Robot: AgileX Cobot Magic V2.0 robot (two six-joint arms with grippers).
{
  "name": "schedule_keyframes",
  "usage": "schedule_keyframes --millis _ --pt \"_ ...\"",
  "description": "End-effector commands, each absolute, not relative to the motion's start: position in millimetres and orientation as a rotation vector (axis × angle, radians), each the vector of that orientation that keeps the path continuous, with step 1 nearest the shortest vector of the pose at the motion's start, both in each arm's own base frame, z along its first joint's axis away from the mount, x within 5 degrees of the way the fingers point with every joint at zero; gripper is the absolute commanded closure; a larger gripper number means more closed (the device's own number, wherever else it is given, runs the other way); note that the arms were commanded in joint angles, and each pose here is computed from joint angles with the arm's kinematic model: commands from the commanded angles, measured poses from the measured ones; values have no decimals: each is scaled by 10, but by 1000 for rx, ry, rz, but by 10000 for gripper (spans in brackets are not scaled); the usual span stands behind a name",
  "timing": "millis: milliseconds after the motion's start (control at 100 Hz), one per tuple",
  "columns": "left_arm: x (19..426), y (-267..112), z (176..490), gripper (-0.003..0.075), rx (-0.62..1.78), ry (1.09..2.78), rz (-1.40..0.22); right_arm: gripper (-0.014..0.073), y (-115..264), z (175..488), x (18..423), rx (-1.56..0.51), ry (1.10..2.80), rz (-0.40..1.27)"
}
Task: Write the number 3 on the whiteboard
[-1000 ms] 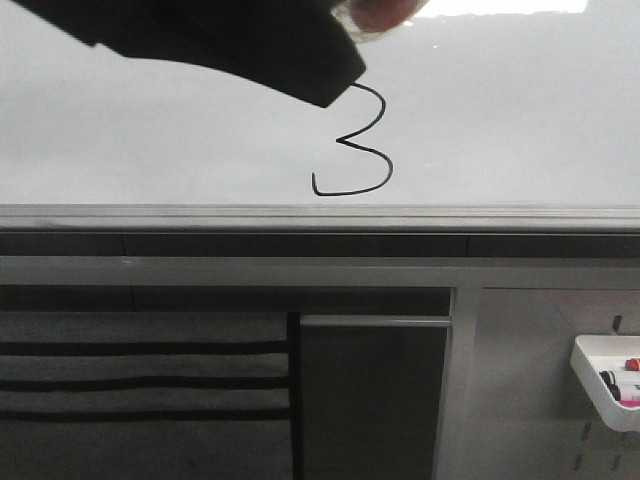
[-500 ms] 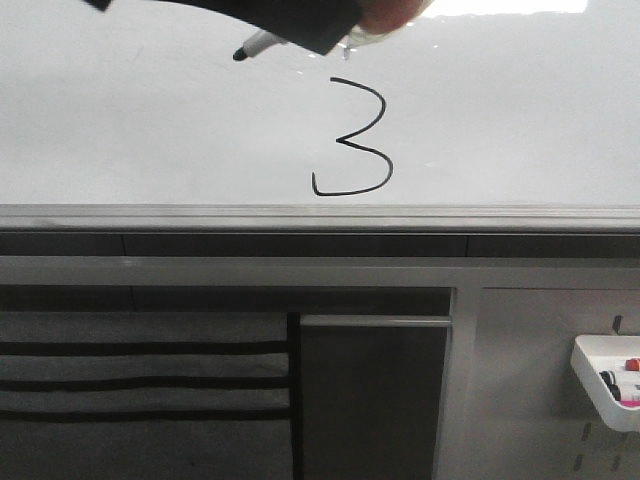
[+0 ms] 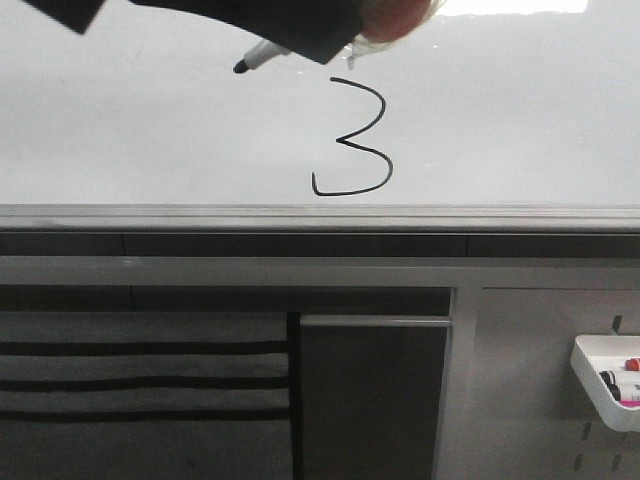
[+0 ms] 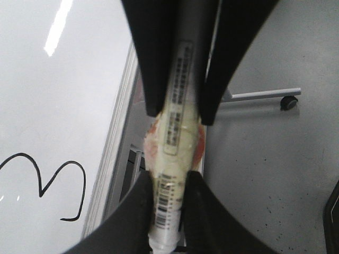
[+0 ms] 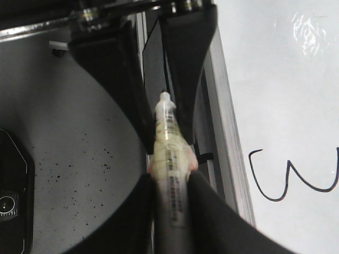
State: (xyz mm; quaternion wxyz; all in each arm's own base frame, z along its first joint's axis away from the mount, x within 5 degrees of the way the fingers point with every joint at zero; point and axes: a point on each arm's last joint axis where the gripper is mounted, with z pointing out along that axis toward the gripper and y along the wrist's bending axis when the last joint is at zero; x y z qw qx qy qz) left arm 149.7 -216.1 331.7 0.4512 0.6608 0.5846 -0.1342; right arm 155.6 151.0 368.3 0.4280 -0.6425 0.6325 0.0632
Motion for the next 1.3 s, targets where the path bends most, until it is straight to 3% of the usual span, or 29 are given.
schedule_keyframes --millis 0,120,250,420,630,770,1290 --pt "1543 -2137 3544 738 1471 1432 -362 349 1508 3848 1561 -1507 1528 158" --pt "1641 -2060 3536 738 1438 1467 -334 228 1414 3921 1556 -1436 1541 135" --pt "1893 -1848 3454 738 1317 1606 -288 224 1123 4090 1522 -1257 1590 67" --pt "2382 -1360 3245 738 975 1892 -226 224 763 4251 1433 -1027 1641 -1" --pt "2894 -798 2926 738 447 2142 -260 224 672 4226 1406 -1002 1701 -17" --pt "3033 -639 2852 738 270 2150 -276 224 689 4157 1446 -1011 1730 -7" --pt "3122 -557 2946 738 157 2028 -195 224 714 4077 1508 -1017 1765 5"
